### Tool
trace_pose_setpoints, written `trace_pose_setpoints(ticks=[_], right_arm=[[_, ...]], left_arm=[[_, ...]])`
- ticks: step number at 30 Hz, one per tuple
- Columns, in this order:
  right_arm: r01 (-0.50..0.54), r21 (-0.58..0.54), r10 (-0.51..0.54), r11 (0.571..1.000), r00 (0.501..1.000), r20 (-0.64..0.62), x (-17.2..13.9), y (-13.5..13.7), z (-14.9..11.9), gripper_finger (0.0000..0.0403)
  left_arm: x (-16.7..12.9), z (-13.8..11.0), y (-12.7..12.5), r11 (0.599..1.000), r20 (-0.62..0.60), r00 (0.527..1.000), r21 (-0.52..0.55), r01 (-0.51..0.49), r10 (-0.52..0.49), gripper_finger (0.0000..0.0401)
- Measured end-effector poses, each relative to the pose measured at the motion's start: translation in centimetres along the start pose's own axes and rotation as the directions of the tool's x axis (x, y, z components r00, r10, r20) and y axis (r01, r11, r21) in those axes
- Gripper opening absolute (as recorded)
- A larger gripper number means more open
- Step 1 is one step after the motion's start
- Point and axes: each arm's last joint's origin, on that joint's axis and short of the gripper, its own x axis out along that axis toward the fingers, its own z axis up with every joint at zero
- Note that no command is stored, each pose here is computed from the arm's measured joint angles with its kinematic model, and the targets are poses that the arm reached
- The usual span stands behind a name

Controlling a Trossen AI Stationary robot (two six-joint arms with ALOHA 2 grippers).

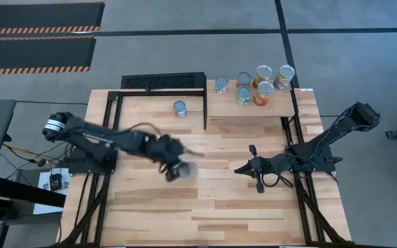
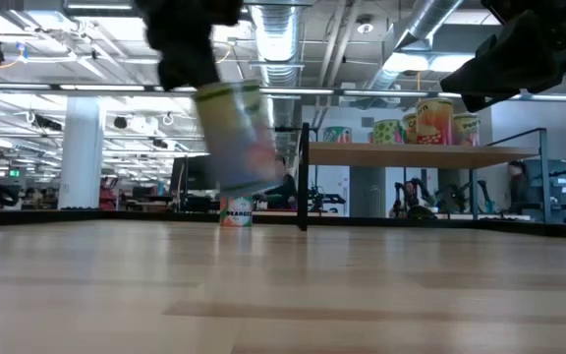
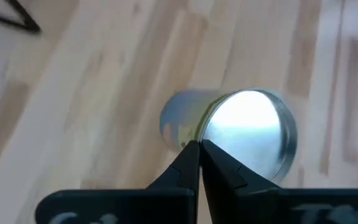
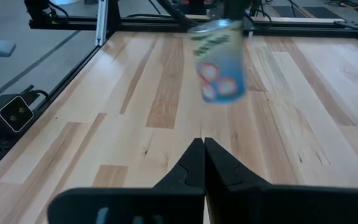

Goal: Pick and place cans onto a shelf
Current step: Put the canned peaches on the shelf

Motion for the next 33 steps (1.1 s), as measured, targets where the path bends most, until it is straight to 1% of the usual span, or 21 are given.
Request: trace_pose_setpoints(ticks=[5,9,13,16,21,25,29,33], right_arm=[[-0.001,0.003,0.001,1.000,1.000,0.002,0.0,0.0,0.1,0.0011],[0.000,0.002,0.000,1.000,1.000,-0.001,0.0,0.0,0.0,0.0011],[0.000,0.001,0.000,1.000,1.000,-0.003,0.0,0.0,0.0,0.0011],[0.000,0.001,0.000,1.000,1.000,-0.005,0.0,0.0,0.0,0.0011],[-0.002,0.000,0.002,1.000,1.000,-0.005,0.0,0.0,0.0,0.0011],[-0.002,0.003,0.002,1.000,1.000,-0.009,0.0,0.0,-0.1,0.0011],[-0.002,0.004,0.002,1.000,1.000,-0.010,0.0,0.0,-0.1,0.0011],[-0.003,0.006,0.003,1.000,1.000,-0.010,0.0,0.0,-0.1,0.0011]], left_arm=[[2.7,2.6,2.5,0.997,0.072,0.994,-0.015,0.082,-0.080,0.0000],[5.1,3.4,3.1,0.987,0.076,0.985,-0.029,0.158,-0.155,0.0000],[7.1,4.0,3.2,0.989,0.027,0.989,0.001,0.146,-0.146,0.0000],[8.0,4.8,3.0,0.989,0.024,0.989,0.029,0.143,-0.144,0.0000],[8.7,6.0,2.7,0.988,0.037,0.988,0.055,0.145,-0.147,0.0000],[8.7,6.5,3.0,0.989,0.059,0.988,0.050,0.142,-0.145,0.0001],[8.7,6.7,3.4,0.989,0.061,0.988,0.043,0.140,-0.142,0.0013],[8.7,6.6,3.3,0.986,0.056,0.986,0.068,0.155,-0.159,0.0031]])
